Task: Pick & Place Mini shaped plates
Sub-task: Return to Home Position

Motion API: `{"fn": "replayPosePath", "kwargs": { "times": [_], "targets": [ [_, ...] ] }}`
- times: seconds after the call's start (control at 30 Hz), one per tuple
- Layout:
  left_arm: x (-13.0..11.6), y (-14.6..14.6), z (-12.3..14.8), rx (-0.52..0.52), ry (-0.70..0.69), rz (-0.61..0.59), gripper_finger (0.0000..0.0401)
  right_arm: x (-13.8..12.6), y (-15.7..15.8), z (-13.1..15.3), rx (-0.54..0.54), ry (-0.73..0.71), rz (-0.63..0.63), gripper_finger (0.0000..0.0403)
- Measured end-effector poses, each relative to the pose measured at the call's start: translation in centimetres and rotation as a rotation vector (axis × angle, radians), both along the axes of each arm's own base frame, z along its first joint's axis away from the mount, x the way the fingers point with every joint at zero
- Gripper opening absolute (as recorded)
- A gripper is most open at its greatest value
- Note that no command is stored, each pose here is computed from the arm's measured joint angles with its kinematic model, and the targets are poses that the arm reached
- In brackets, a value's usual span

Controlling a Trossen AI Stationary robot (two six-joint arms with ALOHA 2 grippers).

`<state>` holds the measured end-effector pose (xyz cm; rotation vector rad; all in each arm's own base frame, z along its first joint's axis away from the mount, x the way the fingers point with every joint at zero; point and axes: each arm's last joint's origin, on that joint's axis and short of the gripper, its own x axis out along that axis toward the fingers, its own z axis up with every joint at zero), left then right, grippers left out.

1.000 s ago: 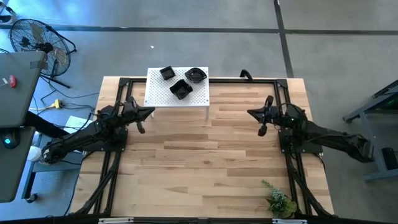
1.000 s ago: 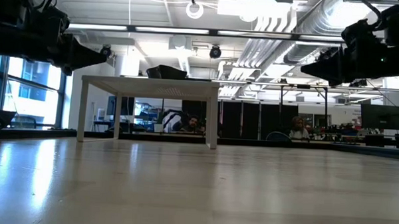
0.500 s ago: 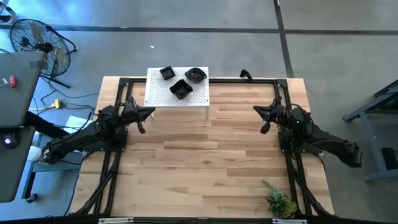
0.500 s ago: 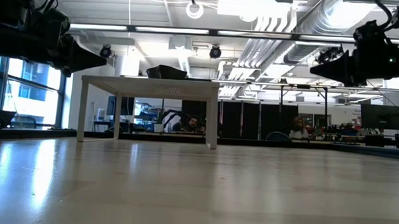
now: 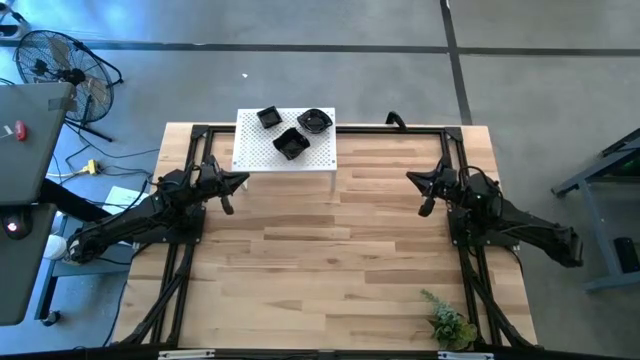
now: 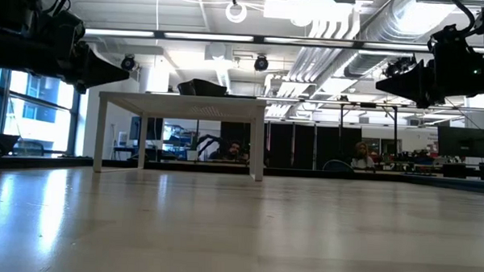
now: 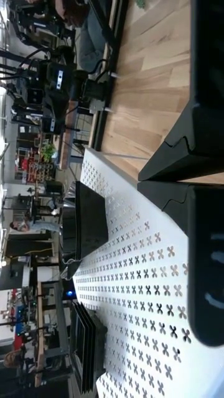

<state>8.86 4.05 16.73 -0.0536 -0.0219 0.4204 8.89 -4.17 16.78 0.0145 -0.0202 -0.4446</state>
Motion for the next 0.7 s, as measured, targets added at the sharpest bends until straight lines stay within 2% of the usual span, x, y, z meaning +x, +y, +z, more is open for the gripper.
{"fn": "replayPosePath", "kwargs": {
  "times": [0.7],
  "targets": [
    [0.0, 0.0, 0.0, 0.0, 0.0, 0.0, 0.0001, 0.0, 0.0, -0.04, 0.002, 0.004, 0.002, 0.0012]
  ]
}}
